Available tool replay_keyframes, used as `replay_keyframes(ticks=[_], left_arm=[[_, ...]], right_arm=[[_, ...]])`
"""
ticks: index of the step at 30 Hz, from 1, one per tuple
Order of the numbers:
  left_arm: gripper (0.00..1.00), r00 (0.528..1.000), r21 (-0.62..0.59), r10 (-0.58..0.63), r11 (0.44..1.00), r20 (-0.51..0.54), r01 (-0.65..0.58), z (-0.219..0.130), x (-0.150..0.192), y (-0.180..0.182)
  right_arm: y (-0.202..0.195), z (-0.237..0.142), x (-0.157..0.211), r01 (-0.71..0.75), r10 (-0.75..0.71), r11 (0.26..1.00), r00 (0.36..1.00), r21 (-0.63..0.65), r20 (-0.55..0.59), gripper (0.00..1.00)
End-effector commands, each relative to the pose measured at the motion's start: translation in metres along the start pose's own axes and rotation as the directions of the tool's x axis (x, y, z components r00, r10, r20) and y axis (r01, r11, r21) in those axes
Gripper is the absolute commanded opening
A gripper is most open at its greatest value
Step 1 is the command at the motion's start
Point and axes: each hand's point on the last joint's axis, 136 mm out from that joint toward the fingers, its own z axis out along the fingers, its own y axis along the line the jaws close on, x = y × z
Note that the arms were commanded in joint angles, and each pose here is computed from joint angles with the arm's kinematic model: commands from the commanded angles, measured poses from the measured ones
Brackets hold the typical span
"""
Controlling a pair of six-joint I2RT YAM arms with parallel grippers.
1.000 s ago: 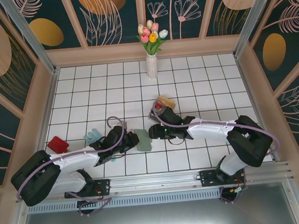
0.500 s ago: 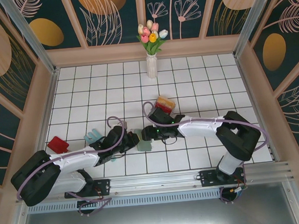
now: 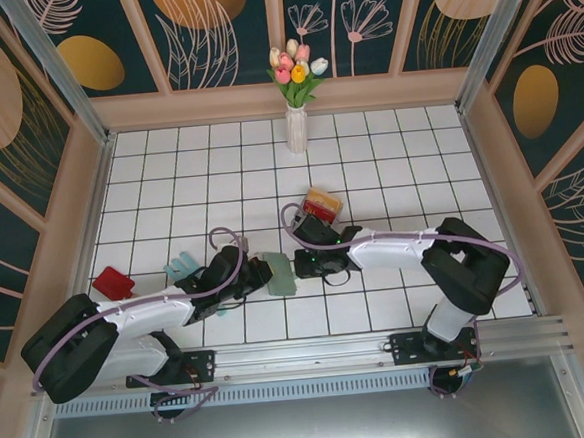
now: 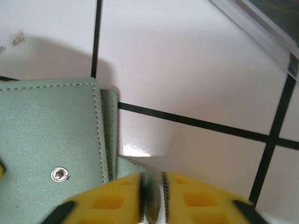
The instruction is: Put the credit cards into the card holder
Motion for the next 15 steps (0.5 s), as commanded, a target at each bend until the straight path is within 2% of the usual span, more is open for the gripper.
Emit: replay_keyframes(ticks=[1,4,6,12,15], left_arm=[[0.00,1.000,0.008,0.023,1.000,0.019,-0.023,-0.003,-0.006,-0.008],[0.11,0.999,0.005,0.031,1.000,0.020,-0.031,-0.003,-0.006,-0.008],[0.14,0.999,-0.004,0.044,0.999,0.016,-0.044,-0.001,-0.007,-0.010],[0.53,0.997,-0.088,0.081,0.993,0.010,-0.080,0.010,-0.015,-0.010],[0.63,0.995,-0.144,0.102,0.984,-0.004,-0.102,0.020,-0.019,-0.012]], right_arm=[[0.006,-0.007,0.001,-0.018,0.018,0.998,1.000,-0.061,0.001,0.10],[0.007,-0.014,-0.005,-0.028,0.030,0.997,0.999,-0.078,0.025,0.04],[0.005,-0.019,-0.010,-0.042,0.046,0.995,0.998,-0.085,0.046,0.01],[-0.008,-0.037,-0.019,-0.074,0.085,0.990,0.992,-0.119,0.094,0.01],[-0.015,-0.041,-0.021,-0.101,0.117,0.983,0.988,-0.155,0.097,0.01]])
